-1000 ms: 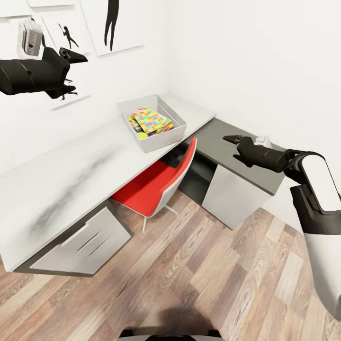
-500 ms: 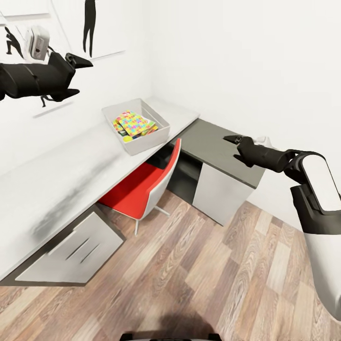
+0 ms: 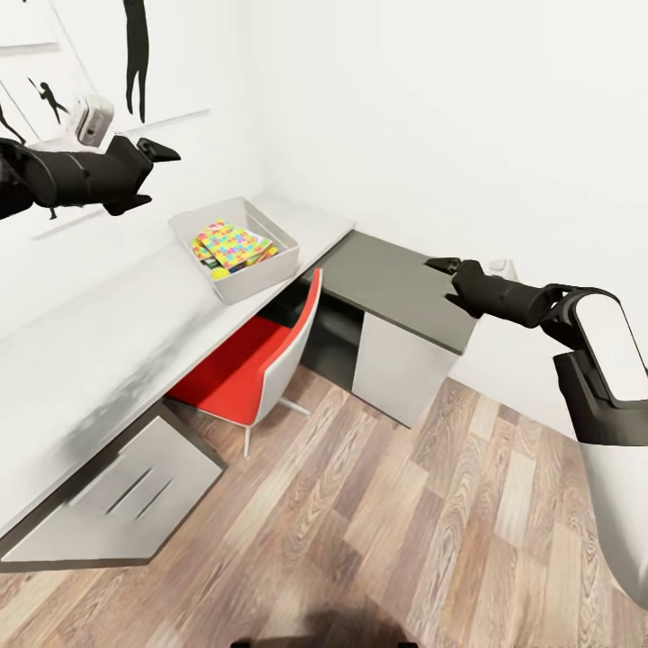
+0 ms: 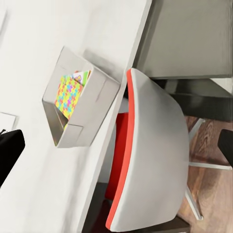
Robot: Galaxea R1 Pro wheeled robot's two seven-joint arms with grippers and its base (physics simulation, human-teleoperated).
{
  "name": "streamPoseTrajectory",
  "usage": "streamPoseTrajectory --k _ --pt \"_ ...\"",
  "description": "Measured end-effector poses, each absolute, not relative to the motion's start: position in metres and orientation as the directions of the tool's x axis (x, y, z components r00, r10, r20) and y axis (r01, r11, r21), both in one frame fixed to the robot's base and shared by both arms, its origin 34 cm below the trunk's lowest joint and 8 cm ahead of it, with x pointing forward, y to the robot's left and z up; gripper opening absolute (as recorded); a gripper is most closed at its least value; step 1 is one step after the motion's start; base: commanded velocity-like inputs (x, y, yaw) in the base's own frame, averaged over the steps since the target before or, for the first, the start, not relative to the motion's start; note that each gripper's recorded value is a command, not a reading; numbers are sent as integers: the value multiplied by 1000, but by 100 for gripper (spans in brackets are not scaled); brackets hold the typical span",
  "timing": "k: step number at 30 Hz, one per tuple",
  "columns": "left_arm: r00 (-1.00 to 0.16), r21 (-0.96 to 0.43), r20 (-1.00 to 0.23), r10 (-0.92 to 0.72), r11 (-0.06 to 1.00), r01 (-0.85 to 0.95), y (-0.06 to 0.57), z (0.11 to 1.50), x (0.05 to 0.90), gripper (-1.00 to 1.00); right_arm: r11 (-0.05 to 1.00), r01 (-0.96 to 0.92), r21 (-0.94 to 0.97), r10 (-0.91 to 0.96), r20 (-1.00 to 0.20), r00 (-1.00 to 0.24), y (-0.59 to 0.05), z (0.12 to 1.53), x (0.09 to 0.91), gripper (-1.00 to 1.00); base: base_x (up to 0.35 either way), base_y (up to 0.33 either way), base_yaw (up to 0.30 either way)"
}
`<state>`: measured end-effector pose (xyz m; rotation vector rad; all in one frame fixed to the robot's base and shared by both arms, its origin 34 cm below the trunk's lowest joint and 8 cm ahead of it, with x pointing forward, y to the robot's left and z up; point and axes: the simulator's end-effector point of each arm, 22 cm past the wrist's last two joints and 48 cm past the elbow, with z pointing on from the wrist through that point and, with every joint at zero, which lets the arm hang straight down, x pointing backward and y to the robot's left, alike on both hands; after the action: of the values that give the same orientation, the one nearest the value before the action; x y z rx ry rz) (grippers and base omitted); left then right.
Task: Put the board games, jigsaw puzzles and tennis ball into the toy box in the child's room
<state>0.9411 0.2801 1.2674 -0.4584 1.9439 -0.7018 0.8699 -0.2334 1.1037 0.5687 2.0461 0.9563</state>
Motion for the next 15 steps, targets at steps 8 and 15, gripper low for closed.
streamPoseTrajectory --k 8,15 --pt "-407 -650 -637 -655 740 -174 342 1242 958 100 616 55 786 660 -476 -582 -234 1112 869 100 0 0 -152" --pt "-374 -685 -573 -730 676 -272 380 1229 963 100 616 47 787 660 -482 -577 -234 1120 868 100 0 0 -151"
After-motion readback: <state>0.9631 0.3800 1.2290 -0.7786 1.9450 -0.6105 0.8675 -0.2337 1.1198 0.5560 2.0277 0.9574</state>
